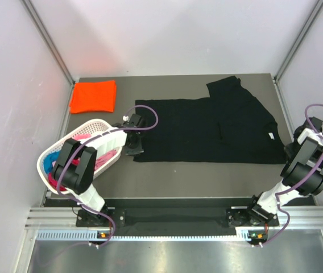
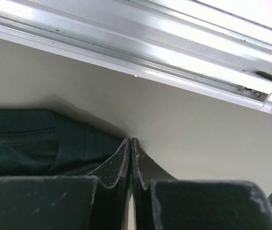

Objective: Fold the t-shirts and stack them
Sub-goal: Fold the tshirt

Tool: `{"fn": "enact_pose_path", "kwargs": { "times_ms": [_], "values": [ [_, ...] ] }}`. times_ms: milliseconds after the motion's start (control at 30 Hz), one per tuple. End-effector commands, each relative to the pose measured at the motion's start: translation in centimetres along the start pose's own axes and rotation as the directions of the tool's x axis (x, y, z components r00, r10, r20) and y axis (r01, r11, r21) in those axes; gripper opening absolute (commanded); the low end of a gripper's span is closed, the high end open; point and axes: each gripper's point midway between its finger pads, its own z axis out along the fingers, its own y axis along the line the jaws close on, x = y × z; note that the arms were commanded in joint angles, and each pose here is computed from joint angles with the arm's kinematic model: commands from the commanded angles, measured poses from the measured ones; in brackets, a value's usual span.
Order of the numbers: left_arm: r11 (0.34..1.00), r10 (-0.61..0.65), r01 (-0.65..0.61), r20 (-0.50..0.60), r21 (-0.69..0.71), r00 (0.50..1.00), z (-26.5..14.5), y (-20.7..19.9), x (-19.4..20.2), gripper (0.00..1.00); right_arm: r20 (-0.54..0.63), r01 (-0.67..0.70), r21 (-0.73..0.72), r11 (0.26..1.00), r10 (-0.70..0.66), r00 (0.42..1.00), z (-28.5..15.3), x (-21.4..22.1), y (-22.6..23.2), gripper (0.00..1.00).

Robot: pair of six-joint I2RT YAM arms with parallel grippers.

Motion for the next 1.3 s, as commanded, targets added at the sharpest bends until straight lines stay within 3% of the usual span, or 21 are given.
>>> {"fn": "enact_pose_path", "kwargs": {
  "times_ms": [0,233,300,433,833,1000,1167,1200,1267],
  "values": [
    [1.0,-0.005,0.005,0.003,-0.024,1.0,-0.7,0.4,-0.6,0.01,0.046,-0.02,-0.024,1.0,0.021,0.999,-0.5,-1.5,0.2,0.0],
    [0.999,-0.03,0.03,-0.006,-0.016,1.0,-2.6,0.3,-0.6,0.0,0.047,-0.02,-0.025,0.999,0.021,0.999,-0.6,-1.4,0.2,0.0],
    [1.0,-0.029,0.029,-0.011,-0.006,1.0,-2.7,0.1,-0.5,0.06,0.052,-0.02,-0.026,0.999,0.021,0.998,-0.6,-1.5,0.2,0.0],
    [0.999,-0.023,0.023,-0.031,0.022,0.999,-2.7,-0.2,0.1,0.0,0.048,-0.017,-0.026,1.0,0.019,0.999,-0.6,-1.4,0.1,0.0],
    [0.994,-0.045,0.035,-0.1,-0.103,0.994,-1.4,2.3,2.7,0.0,0.071,-0.017,-0.032,0.999,0.019,0.997,-1.2,-2.0,0.2,0.0],
    [0.994,-0.046,0.035,-0.105,-0.106,0.993,-1.9,2.4,2.8,0.2,0.089,0.019,-0.077,0.997,-0.013,0.996,-2.5,-2.4,1.3,0.01],
    [1.0,-0.025,0.024,-0.097,-0.012,0.995,-3.9,0.5,1.7,0.27,0.103,0.098,-0.107,0.989,-0.086,0.991,-4.7,-1.7,3.0,0.11],
    [0.999,-0.032,0.033,-0.078,0.016,0.996,-4.7,-0.3,0.8,0.42,0.116,0.109,-0.121,0.987,-0.095,0.989,-5.2,-1.9,3.4,0.14],
    [0.998,-0.033,0.035,-0.044,0.055,0.999,-6.3,-1.1,-0.3,0.52,0.127,0.139,-0.135,0.981,-0.122,0.984,-6.5,-1.7,4.1,0.2]
  ]
}}
